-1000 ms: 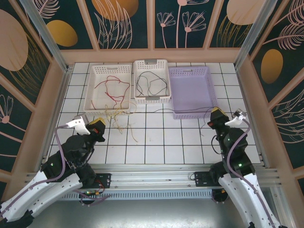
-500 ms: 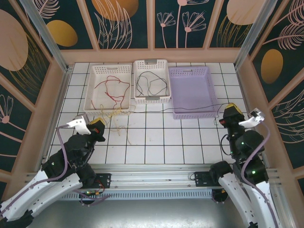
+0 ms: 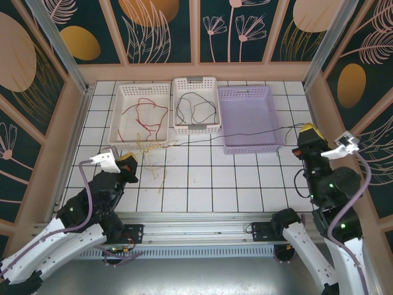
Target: Untangle the cables
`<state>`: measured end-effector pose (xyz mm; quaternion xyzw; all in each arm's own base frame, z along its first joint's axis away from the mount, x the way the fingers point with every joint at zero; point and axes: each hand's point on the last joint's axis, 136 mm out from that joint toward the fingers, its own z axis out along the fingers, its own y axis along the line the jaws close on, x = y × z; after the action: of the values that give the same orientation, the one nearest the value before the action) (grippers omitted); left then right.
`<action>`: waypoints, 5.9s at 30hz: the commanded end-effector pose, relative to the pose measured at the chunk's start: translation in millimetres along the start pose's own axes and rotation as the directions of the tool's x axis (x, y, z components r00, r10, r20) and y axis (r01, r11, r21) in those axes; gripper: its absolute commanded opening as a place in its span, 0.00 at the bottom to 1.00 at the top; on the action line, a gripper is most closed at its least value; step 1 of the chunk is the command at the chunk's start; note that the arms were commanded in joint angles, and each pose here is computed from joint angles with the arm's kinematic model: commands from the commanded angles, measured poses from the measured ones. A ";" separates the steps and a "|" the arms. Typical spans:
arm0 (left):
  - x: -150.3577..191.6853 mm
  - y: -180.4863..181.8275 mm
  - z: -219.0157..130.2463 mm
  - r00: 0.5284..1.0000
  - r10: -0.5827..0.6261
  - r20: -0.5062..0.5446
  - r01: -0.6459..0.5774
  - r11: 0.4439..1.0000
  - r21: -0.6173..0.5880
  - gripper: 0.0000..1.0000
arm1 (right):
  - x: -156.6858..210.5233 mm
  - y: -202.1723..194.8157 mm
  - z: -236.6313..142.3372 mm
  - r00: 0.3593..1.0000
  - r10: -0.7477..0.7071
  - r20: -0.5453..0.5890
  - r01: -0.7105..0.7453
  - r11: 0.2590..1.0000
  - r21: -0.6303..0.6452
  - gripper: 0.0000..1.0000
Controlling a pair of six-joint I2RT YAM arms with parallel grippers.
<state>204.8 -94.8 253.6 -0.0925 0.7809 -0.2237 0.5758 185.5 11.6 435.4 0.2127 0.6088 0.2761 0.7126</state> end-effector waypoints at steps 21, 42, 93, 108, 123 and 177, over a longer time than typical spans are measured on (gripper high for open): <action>-3.3 -5.3 2.6 1.000 0.012 0.000 -0.012 1.000 0.004 0.00 | -8.8 69.2 -0.5 0.988 -0.104 -0.111 0.072 0.964 -0.257 0.00; 31.7 -48.0 26.4 0.993 -0.066 -0.097 0.084 0.977 0.197 0.00 | 239.2 81.5 18.3 0.673 -0.217 -0.707 -0.254 0.830 -0.496 0.00; 45.1 -45.4 24.6 0.986 -0.111 -0.128 0.138 0.965 0.222 0.00 | 483.2 -15.4 -8.5 0.370 -0.415 -0.831 0.255 0.906 -0.338 0.99; 43.1 -41.7 21.0 0.986 -0.118 -0.119 0.142 0.965 0.220 0.00 | 508.3 -24.1 5.4 0.334 -0.346 -0.877 0.287 0.923 -0.255 0.96; 44.4 -41.0 19.6 0.985 -0.118 -0.124 0.143 0.964 0.223 0.00 | 510.8 -56.0 11.4 0.346 -0.182 -0.920 0.255 0.962 -0.095 0.91; 43.4 -31.6 14.2 0.988 -0.109 -0.113 0.130 0.970 0.204 0.00 | 528.1 -76.1 -12.5 0.094 -0.313 -0.945 0.437 0.866 -0.244 0.06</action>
<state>200.0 -148.4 229.1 -0.0603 0.7746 -0.3505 0.5229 262.3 285.6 15.6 -0.1069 0.9534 0.0995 0.2642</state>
